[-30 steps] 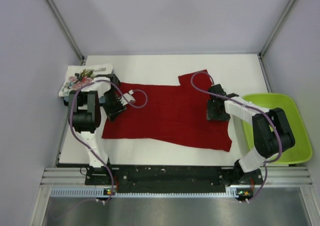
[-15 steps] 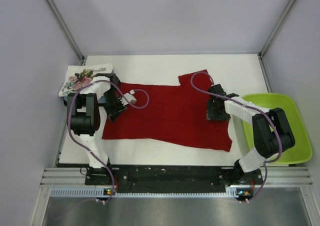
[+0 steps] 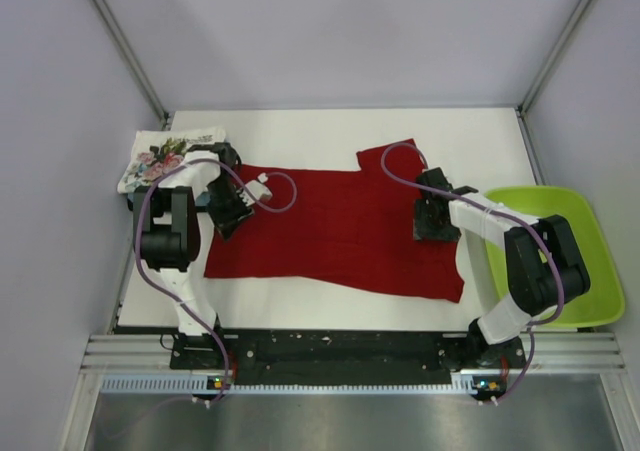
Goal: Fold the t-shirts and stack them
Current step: Fold the flattened tshirt in 1/3 of the way
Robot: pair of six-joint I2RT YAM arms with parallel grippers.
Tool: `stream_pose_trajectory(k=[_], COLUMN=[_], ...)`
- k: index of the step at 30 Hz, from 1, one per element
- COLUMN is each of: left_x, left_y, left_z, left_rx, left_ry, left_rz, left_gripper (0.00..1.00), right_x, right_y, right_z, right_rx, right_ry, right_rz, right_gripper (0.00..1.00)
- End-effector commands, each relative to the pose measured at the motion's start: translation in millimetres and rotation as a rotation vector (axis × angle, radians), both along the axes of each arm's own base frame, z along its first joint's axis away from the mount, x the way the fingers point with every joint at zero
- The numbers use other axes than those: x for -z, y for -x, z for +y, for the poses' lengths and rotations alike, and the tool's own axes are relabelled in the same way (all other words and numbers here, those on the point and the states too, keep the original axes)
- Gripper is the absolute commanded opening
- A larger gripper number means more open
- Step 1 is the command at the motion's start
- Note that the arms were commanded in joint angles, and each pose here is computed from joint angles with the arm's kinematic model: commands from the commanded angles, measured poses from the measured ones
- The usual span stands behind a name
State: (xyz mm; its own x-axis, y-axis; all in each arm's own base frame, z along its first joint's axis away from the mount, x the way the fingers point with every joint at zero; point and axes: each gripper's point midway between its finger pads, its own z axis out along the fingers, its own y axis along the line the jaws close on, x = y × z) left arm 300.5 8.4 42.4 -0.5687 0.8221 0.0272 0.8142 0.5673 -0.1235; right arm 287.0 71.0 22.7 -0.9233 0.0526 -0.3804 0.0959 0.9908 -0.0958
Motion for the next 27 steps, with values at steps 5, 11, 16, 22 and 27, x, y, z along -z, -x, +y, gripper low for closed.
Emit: stream_pose_trajectory(k=[5,11,16,22,27], left_x=[0,7,15,19,12], left_y=[2,-6,-5,0,19], left_z=[-50,-58,-56,-41,-35], left_rx=[0.041,0.035,0.033,0.002,0.023], left_ry=[0.166,0.175,0.163,0.142,0.146], left_rz=[0.014,0.026,0.055,0.071,0.120], left_gripper=[0.51,0.54,0.58,0.58,0.56], right_x=[-2,-1,-2,-2,-2], right_y=[-1,0,-1,-1,-1], right_z=[-13,-12,-13,-13,-13], right_rx=[0.006,0.002,0.005,0.005,0.003], right_ry=[0.053,0.052,0.054,0.056,0.057], right_rz=[0.001,0.005,-0.002,-0.001,0.001], right_gripper=[0.60,0.60,0.60,0.60,0.60])
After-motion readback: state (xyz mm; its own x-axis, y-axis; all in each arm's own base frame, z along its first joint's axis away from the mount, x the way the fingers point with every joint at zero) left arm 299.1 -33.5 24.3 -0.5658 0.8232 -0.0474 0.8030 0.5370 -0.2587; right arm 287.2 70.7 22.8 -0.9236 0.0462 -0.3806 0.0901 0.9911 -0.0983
